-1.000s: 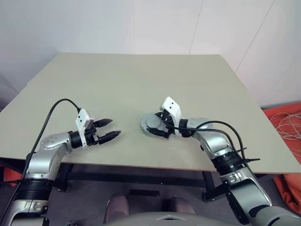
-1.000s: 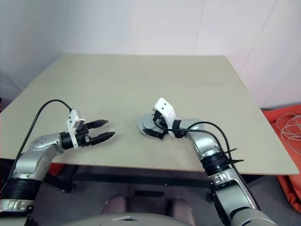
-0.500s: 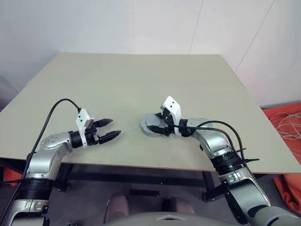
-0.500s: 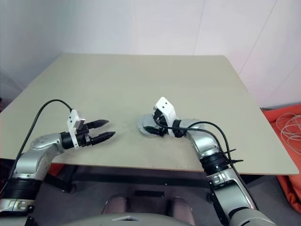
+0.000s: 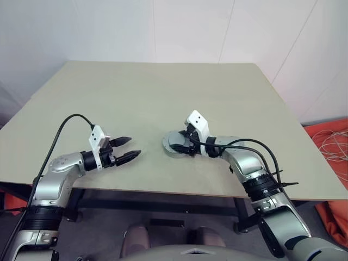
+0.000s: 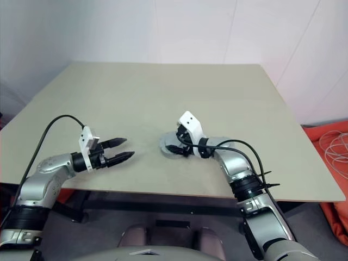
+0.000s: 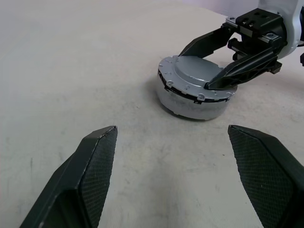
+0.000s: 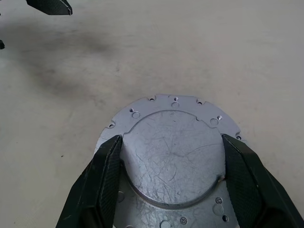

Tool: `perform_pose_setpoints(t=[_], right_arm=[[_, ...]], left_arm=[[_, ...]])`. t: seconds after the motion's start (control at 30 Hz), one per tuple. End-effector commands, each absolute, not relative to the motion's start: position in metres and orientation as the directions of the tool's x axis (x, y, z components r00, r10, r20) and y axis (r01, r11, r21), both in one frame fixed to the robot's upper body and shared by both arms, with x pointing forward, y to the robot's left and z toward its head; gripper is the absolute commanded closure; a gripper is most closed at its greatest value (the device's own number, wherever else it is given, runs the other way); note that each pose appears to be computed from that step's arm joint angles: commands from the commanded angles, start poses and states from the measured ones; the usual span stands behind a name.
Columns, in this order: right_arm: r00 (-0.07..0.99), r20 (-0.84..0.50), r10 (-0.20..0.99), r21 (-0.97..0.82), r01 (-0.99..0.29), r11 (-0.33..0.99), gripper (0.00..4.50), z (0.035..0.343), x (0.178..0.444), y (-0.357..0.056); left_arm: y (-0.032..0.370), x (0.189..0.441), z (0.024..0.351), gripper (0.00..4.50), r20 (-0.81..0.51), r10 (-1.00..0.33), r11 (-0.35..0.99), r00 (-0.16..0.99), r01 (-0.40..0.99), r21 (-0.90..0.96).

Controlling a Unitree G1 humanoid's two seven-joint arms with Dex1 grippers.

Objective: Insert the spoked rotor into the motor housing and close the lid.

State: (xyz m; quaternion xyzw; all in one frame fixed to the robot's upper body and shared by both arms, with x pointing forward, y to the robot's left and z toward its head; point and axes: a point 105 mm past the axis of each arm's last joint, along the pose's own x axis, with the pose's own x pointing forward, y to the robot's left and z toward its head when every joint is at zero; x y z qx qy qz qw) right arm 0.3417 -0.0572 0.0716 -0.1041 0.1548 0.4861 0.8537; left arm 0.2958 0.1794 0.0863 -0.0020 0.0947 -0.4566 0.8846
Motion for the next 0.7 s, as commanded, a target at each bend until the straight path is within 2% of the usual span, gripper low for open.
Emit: perform_pose_setpoints(t=[0.03,0.43,0.7], right_arm=[[0.493,-0.352,0.796,-0.053,-0.859,0.508,1.38,0.084,0.346,-0.055],[0.490,-0.425,0.761,-0.021,-0.846,0.533,1.38,0.072,0.345,-0.058],[0.450,-0.459,0.767,-0.018,-0.867,0.498,1.38,0.064,0.337,-0.056]], left_arm=[[0.177,0.300,0.100,0.55,-0.130,-0.813,0.577,0.568,0.815,-0.053],[0.175,0.301,0.100,0.55,-0.127,-0.815,0.575,0.566,0.816,-0.051],[0.173,0.303,0.103,0.55,-0.120,-0.816,0.574,0.566,0.817,-0.049]])
